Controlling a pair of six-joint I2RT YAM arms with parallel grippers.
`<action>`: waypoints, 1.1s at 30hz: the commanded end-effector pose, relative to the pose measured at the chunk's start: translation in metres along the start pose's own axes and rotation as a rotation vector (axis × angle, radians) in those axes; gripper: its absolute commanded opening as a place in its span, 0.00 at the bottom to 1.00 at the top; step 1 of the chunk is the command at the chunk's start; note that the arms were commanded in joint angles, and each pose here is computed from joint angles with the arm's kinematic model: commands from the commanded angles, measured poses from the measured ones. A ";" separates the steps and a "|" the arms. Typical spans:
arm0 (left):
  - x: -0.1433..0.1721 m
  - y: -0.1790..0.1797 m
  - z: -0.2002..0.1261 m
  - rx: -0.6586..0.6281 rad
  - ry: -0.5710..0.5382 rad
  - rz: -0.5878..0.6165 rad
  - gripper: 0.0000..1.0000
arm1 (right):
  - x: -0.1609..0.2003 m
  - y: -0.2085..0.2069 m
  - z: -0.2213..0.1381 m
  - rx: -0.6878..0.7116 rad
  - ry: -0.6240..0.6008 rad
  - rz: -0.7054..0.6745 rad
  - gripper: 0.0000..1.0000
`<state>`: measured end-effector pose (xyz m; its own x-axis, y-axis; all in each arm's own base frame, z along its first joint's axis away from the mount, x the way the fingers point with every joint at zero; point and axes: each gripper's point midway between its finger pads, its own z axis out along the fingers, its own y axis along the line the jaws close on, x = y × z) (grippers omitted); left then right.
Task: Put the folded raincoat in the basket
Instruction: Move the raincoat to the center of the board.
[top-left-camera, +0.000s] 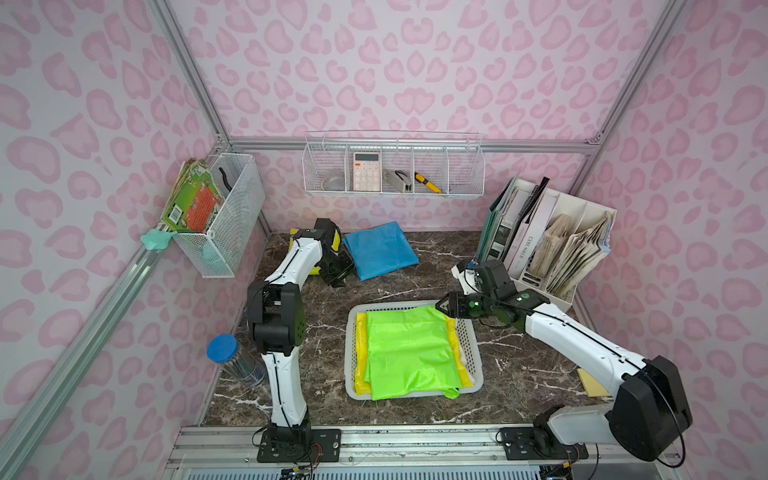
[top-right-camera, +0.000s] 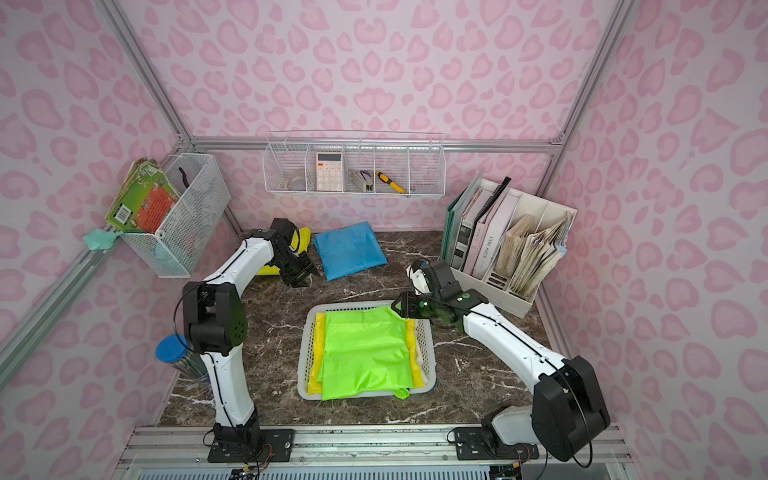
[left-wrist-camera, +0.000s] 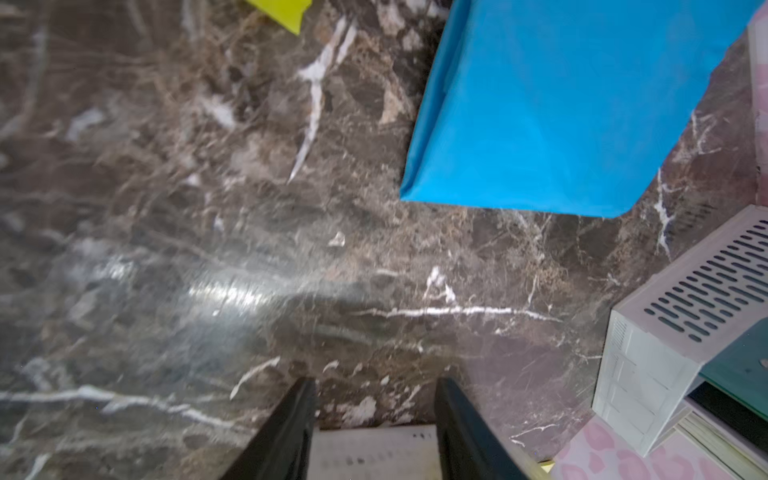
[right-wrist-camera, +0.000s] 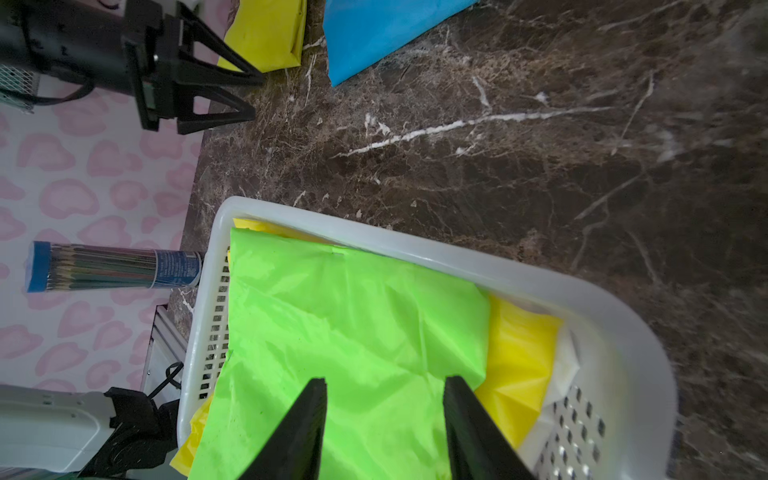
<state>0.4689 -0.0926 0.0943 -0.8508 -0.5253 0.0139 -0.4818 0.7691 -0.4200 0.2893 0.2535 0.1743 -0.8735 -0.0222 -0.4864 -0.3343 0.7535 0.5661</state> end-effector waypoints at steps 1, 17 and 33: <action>-0.021 -0.025 0.017 0.115 -0.012 0.049 0.54 | 0.000 0.003 -0.002 -0.007 0.007 -0.011 0.50; -0.050 -0.006 0.102 0.080 0.084 0.024 0.26 | -0.009 0.003 -0.007 0.036 0.018 -0.035 0.52; 0.073 -0.026 0.096 0.168 0.211 -0.030 0.17 | -0.079 -0.009 0.052 0.020 -0.042 0.092 0.60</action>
<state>0.4504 -0.1765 0.0208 -0.8845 -0.4280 0.1857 -0.4514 0.6842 -0.5728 0.3586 0.2712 0.1676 -0.8918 0.0411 -0.4506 -0.2553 0.7765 0.5761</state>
